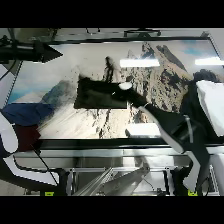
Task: Fold the shirts.
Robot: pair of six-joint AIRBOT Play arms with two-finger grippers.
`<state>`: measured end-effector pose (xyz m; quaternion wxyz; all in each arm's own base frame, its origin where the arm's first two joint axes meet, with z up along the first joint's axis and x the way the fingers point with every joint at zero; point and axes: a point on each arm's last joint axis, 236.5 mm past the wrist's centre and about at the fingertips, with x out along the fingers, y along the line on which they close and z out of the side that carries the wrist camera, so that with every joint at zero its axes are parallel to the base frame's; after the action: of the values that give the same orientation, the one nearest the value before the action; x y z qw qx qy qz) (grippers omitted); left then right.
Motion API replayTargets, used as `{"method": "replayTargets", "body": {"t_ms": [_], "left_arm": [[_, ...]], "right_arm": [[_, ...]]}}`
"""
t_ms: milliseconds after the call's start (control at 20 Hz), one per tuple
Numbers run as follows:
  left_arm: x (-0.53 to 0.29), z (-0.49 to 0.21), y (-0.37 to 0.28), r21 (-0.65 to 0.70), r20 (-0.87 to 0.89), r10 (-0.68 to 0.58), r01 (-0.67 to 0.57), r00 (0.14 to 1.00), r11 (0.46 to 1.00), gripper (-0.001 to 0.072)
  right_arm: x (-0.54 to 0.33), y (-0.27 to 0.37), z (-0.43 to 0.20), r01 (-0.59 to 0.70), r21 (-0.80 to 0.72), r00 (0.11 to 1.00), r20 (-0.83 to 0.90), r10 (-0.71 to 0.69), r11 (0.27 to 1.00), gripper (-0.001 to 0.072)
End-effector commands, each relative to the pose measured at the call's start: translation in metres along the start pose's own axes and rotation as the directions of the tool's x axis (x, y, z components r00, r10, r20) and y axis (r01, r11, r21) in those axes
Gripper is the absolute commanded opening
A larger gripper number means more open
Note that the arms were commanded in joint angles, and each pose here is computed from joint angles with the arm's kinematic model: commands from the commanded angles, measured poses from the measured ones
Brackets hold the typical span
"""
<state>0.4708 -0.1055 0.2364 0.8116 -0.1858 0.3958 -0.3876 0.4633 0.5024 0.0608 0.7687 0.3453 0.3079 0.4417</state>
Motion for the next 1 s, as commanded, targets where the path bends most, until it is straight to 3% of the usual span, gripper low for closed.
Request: {"method": "replayTargets", "body": {"t_ms": [0, 50, 100, 150, 200, 350, 450, 650, 950], "left_arm": [[-0.012, -0.006, 0.007, 0.004, 0.003, 0.009, -0.009, 1.000, 1.000, 0.0023], [-0.009, -0.010, 0.011, -0.002, -0.006, 0.007, -0.007, 1.000, 1.000, 0.0023], [-0.004, -0.013, 0.014, -0.013, -0.013, 0.003, -0.003, 1.000, 1.000, 0.0022], [-0.001, -0.016, 0.018, -0.026, -0.016, 0.001, -0.002, 1.000, 1.000, 0.0023], [0.002, -0.019, 0.021, -0.039, -0.022, -0.002, 0.001, 1.000, 0.999, 0.0023], [0.005, -0.025, 0.024, -0.056, -0.037, -0.007, 0.005, 0.999, 0.998, 0.0023], [0.005, -0.028, 0.022, -0.056, -0.052, -0.015, 0.012, 0.999, 0.998, 0.0023], [0.005, -0.029, 0.022, -0.056, -0.055, -0.016, 0.013, 0.998, 0.998, 0.0022], [0.010, -0.030, 0.017, -0.042, -0.066, -0.023, 0.021, 0.998, 0.999, 0.0023]], "right_arm": [[0.043, -0.008, -0.060, 0.042, -0.037, 0.999, 0.025, -0.041, 0.998, 0.0688], [0.039, -0.004, -0.052, 0.029, -0.071, 0.999, 0.027, -0.027, 0.997, 0.0685], [0.033, 0.002, -0.039, 0.017, -0.120, 1.000, 0.026, -0.014, 0.993, 0.0576], [0.024, 0.012, -0.027, -0.015, -0.163, 1.000, 0.009, 0.017, 0.987, 0.0397], [0.012, 0.019, -0.013, -0.038, -0.189, 0.999, -0.013, 0.037, 0.981, 0.0380], [-0.036, 0.002, 0.031, 0.027, -0.180, 0.995, -0.093, -0.044, 0.983, 0.0396], [-0.087, -0.045, 0.043, 0.177, -0.110, 0.955, -0.222, -0.198, 0.978, 0.0623], [-0.200, -0.154, 0.041, 0.505, 0.043, 0.780, -0.450, -0.434, 0.862, 0.0634], [-0.216, -0.224, 0.012, 0.580, 0.149, 0.729, -0.533, -0.429, 0.801, 0.0634]]}}
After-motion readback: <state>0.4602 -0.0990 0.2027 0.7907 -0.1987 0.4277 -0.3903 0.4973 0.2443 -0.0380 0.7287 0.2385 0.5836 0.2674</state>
